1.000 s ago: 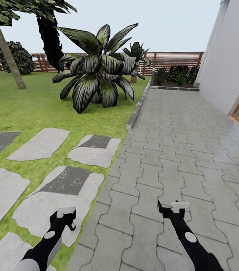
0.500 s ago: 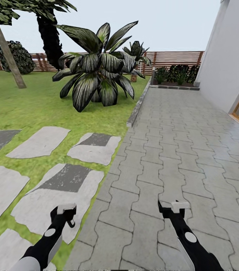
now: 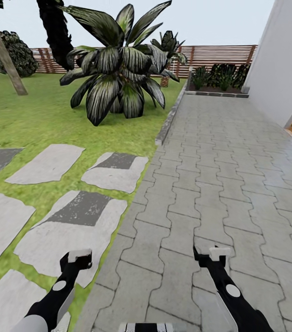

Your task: In the garden, pick up the pesticide atomizer on the floor and spray pesticide onto both trees until each tree trunk is fully covered.

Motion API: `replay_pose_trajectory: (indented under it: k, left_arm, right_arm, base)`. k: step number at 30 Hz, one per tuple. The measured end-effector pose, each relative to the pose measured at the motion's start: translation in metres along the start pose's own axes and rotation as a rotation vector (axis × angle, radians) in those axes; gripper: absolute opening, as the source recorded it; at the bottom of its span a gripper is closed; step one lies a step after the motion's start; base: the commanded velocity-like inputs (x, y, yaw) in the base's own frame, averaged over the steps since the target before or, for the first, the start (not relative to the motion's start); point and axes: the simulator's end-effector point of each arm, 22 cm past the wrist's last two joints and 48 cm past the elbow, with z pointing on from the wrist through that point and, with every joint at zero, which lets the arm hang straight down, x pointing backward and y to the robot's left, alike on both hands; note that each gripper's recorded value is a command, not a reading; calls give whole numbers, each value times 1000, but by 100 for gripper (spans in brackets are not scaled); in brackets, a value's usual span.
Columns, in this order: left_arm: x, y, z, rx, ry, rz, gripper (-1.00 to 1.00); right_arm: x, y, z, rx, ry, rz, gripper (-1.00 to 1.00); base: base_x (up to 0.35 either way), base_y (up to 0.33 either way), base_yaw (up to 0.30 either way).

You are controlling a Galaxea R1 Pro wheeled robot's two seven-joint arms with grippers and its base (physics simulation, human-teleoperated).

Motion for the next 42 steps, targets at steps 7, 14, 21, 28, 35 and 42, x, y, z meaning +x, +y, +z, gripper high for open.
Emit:
replay_pose_trajectory:
  k: [7, 14, 21, 28, 35, 42]
  left_arm:
    - [25, -2, 4, 0, 42, 11, 100]
    - [49, -5, 7, 3, 82, 19, 100]
    - [71, -6, 9, 5, 118, 26, 100]
    - [95, -7, 11, 6, 156, 32, 100]
    - [105, -8, 11, 7, 172, 34, 100]
    - [110, -8, 11, 5, 179, 34, 100]
  right_arm:
    - [23, 1, 3, -2, 40, -1, 100]
    - [47, 2, 4, -3, 79, -2, 100]
    - [69, 3, 5, -5, 117, -3, 100]
    - [92, 4, 5, -6, 156, -5, 100]
    - [104, 4, 5, -7, 175, -5, 100]
    - [108, 4, 4, -8, 184, -5, 100]
  base:
    - [0, 0, 84]
    - [0, 0, 109]
    - [0, 0, 116]
    - [0, 0, 54]
    - [0, 0, 4]
    - [102, -25, 0]
